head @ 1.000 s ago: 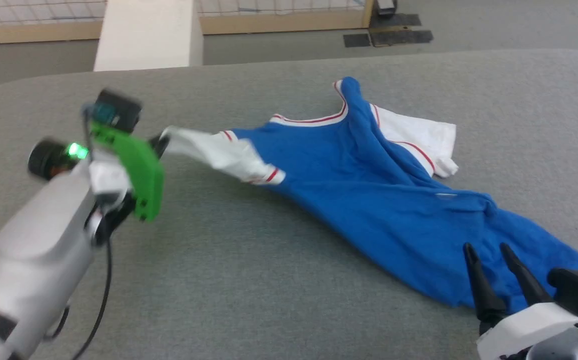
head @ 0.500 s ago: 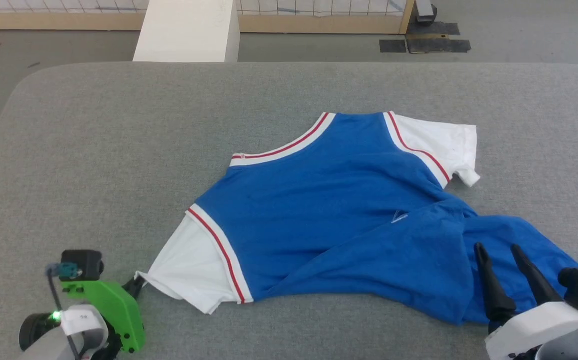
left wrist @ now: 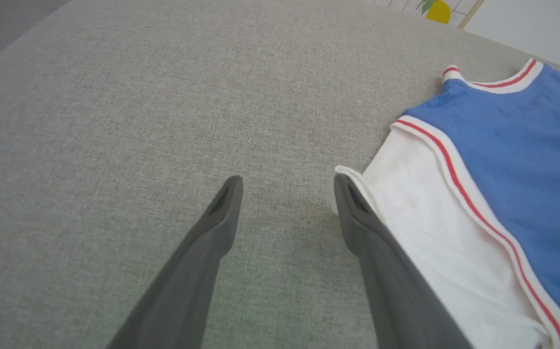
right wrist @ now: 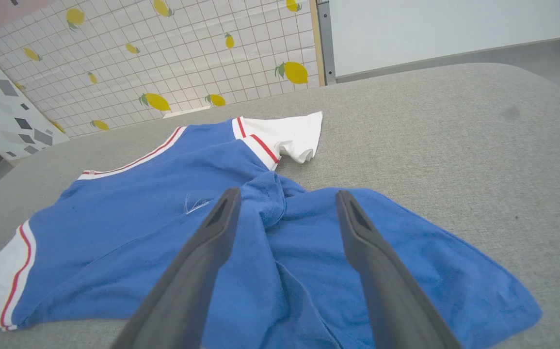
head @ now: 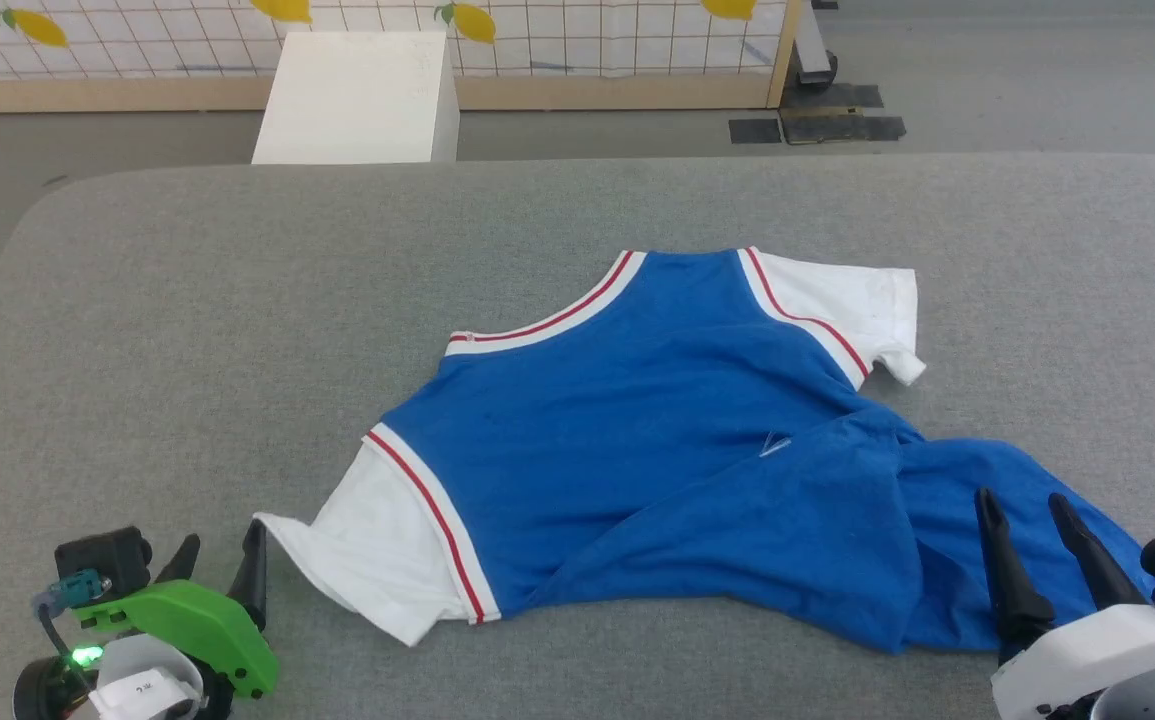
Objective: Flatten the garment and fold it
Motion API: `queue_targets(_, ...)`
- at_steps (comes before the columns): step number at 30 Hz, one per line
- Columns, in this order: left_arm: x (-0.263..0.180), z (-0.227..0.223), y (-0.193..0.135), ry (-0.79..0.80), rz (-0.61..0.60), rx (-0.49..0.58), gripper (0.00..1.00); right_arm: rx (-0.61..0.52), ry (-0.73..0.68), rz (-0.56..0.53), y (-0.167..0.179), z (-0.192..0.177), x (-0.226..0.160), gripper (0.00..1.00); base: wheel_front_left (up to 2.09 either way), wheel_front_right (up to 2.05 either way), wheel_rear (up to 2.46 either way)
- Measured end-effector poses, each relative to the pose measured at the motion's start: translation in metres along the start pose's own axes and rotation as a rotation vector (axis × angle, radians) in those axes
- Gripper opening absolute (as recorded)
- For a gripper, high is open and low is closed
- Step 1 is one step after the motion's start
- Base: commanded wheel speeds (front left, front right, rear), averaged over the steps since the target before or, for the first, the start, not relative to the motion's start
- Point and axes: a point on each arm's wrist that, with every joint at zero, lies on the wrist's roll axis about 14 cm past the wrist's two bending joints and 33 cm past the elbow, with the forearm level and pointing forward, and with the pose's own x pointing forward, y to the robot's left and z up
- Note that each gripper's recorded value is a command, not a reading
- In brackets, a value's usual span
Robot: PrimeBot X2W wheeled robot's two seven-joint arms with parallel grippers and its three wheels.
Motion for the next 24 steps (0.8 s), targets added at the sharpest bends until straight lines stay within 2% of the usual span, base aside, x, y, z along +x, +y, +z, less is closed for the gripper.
queue_targets(7, 0.001, 0.021, -0.002, -0.016, -0.031, 0.030, 1.00, -0.001, -0.003, -0.001, 0.000, 0.001, 0.001, 1.00, 0.00, 0.00, 0.00)
queue_targets(15, 0.002, 0.001, -0.016, 0.294, -0.158, 0.138, 1.00, 0.001, 0.014, -0.011, -0.003, -0.004, 0.001, 1.00, 0.00, 0.00, 0.00)
queue_targets(24, 0.000, -0.047, -0.018, 0.547, -0.177, 0.186, 1.00, -0.059, 0.005, -0.014, -0.002, -0.001, 0.007, 1.00, 0.00, 0.00, 0.00)
